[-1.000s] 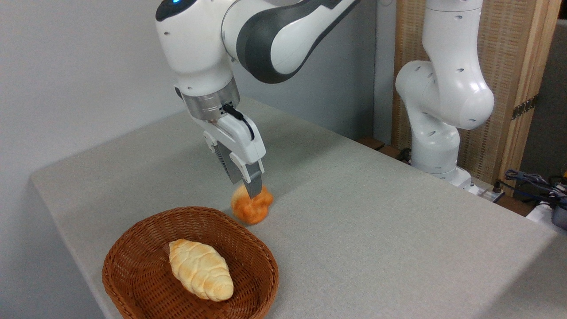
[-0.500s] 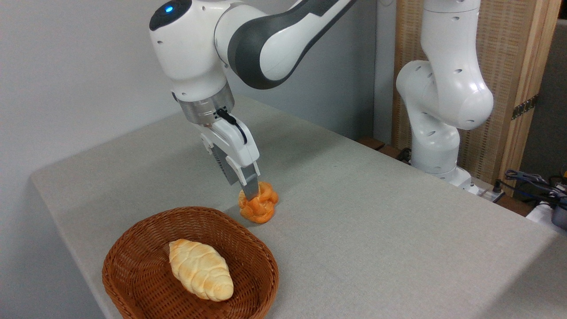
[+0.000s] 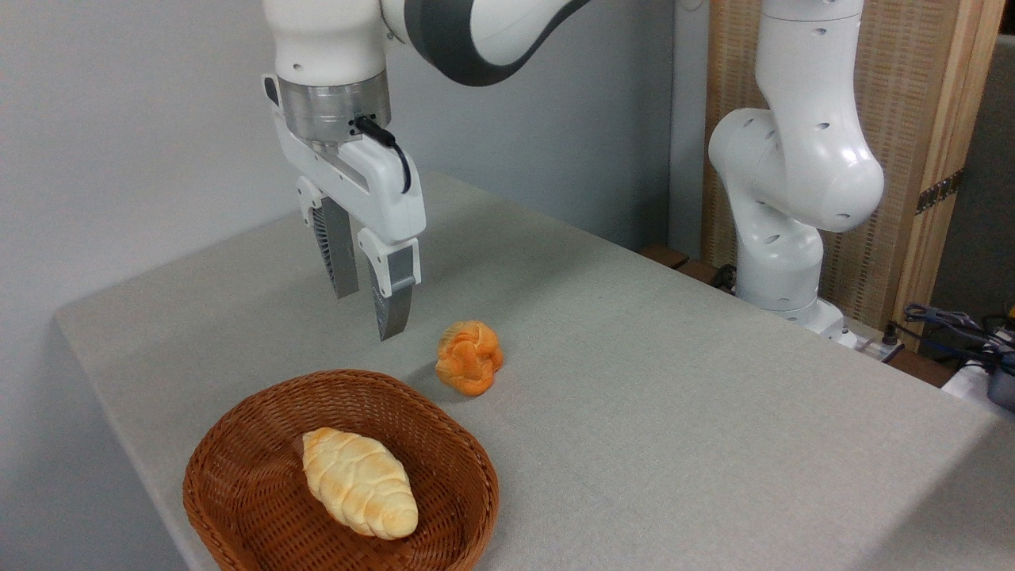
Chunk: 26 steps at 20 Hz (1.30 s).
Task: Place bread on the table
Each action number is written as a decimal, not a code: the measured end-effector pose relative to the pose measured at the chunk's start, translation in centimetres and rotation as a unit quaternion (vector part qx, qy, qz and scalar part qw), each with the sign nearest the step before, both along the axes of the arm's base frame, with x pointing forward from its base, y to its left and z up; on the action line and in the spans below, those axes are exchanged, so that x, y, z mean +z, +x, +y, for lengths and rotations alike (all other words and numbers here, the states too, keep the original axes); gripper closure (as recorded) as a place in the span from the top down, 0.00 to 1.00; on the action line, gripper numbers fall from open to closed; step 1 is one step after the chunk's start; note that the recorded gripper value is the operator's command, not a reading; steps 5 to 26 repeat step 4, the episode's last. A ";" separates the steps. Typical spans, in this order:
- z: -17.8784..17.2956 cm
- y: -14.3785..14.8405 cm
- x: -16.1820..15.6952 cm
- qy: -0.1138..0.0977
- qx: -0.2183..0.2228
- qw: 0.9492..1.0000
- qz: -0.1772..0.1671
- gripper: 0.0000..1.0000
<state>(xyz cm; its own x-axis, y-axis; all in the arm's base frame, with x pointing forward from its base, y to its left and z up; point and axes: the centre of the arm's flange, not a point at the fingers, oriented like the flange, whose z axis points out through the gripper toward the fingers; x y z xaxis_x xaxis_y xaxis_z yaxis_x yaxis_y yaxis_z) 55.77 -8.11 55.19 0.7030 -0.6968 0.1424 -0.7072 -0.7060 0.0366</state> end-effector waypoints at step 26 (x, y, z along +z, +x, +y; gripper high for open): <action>1.5 0.2 0.0 0.017 0.011 1.000 -0.004 1.00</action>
